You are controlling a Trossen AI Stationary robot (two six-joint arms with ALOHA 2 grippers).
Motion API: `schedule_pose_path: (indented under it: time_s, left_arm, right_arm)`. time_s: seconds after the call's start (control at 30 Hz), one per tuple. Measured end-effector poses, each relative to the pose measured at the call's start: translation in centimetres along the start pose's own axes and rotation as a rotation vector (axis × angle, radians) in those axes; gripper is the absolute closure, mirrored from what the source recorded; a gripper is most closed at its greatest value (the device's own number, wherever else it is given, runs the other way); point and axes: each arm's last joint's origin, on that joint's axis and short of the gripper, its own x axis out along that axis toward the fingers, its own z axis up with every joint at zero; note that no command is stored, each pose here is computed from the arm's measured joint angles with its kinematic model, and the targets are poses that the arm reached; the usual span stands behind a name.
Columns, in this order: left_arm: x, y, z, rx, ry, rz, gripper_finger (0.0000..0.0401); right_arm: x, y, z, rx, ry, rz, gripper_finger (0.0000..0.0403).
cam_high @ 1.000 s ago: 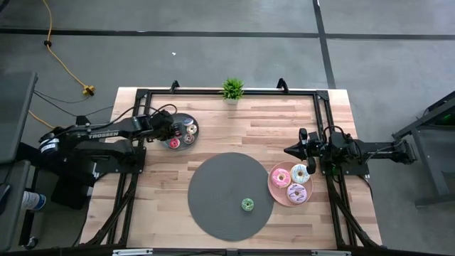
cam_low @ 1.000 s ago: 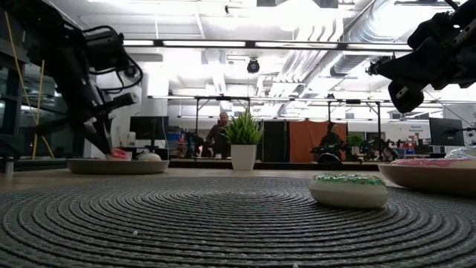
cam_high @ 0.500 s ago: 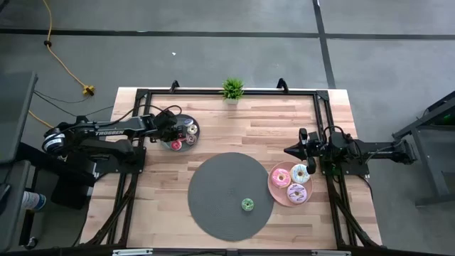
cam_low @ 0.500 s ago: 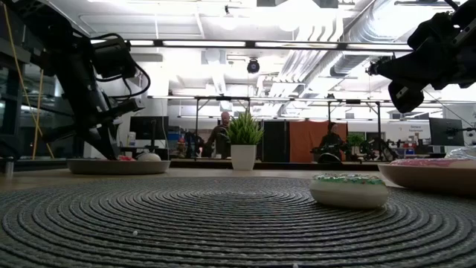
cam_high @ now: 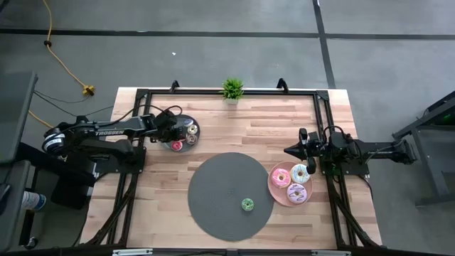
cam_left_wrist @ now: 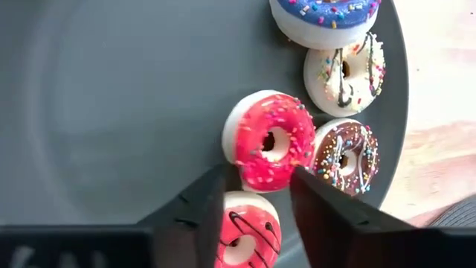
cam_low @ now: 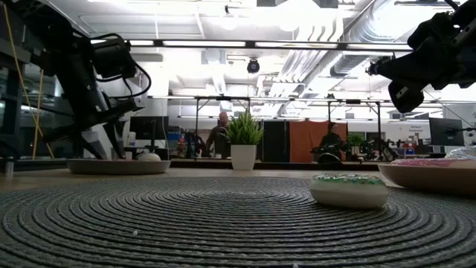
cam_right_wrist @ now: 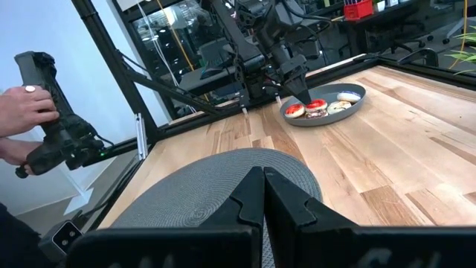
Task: Pick & Place donuts
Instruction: Put the small red donut on the gray plate, then put the small green donut on the gray plate
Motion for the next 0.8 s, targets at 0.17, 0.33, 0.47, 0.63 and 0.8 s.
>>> schedule_pose_path:
  time_s: [0.17,0.33,0.47,0.63,0.8]
  left_arm:
    - [-0.2,0.0,0.0,-0.001,-0.005,-0.008,0.0204]
    - [-1.3,0.0,0.2,-0.003,-0.073,-0.037,0.0182]
    - [-2.5,0.3,0.2,-0.008,-0.14,-0.047,0.018]
    - [-3.8,0.8,0.2,-0.018,-0.203,-0.065,0.018]
    - [-4.8,0.9,0.1,-0.023,-0.23,-0.119,0.018]
  right_arm:
    - [0.0,0.0,0.0,0.0,0.0,0.0,0.0402]
    - [0.0,0.0,0.0,0.0,0.0,0.0,0.0402]
    - [0.0,0.0,0.0,0.0,0.0,0.0,0.0402]
    - [0.0,0.0,0.0,0.0,0.0,0.0,0.0402]
    - [0.0,0.0,0.0,0.0,0.0,0.0,0.0402]
